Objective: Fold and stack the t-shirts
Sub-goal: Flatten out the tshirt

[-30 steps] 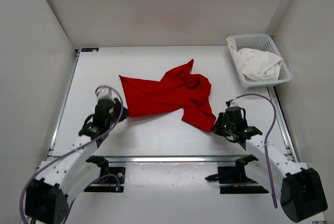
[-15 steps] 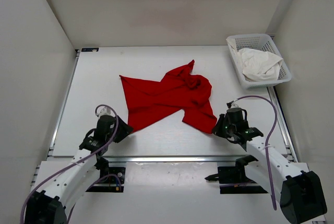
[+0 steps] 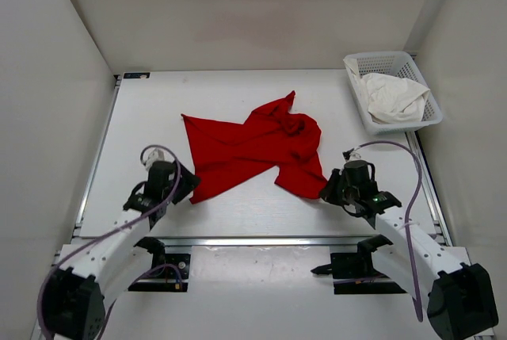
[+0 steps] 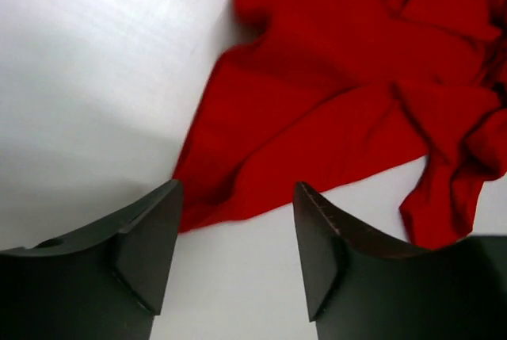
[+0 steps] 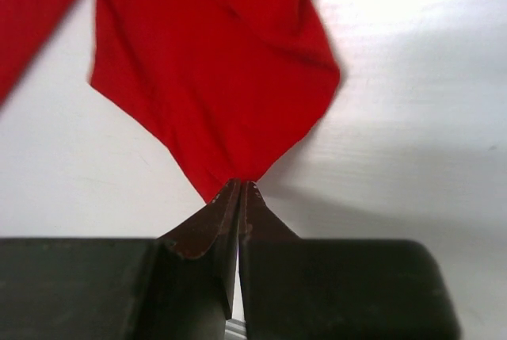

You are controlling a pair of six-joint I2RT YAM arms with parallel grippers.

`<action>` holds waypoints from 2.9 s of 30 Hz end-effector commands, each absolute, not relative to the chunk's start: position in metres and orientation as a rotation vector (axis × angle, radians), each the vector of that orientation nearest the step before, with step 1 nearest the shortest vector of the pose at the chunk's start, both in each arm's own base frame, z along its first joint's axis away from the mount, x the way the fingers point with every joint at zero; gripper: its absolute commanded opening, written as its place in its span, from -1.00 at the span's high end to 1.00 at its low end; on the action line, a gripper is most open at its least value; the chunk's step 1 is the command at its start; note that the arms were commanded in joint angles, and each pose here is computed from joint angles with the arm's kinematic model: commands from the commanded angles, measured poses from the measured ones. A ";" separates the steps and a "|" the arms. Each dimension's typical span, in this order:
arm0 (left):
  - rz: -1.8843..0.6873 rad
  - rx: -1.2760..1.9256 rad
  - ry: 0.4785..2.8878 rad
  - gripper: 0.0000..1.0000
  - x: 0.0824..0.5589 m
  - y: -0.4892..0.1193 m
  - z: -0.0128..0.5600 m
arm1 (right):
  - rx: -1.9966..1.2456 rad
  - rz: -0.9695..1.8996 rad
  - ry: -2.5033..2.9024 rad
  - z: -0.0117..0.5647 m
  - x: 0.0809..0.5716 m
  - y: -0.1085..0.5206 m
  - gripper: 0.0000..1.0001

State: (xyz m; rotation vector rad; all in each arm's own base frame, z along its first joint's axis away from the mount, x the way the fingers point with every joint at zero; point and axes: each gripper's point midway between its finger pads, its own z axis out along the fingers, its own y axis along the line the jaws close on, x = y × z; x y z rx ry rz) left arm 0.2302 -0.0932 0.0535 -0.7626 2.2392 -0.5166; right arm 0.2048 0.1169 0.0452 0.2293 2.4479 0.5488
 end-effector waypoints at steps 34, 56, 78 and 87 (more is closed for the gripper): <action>-0.317 -0.739 2.131 0.78 0.479 -0.050 0.119 | 0.239 0.662 2.479 0.065 0.174 0.128 1.00; -0.142 -0.553 2.288 -0.25 0.614 -0.093 0.133 | 0.311 0.582 2.339 0.086 0.231 0.098 0.99; -0.634 -0.793 2.134 0.04 0.546 -0.104 0.050 | 0.219 0.640 2.330 0.083 0.231 0.117 1.00; -0.653 -0.896 2.082 0.18 0.560 -0.106 0.033 | 0.207 0.664 2.337 0.080 0.230 0.124 1.00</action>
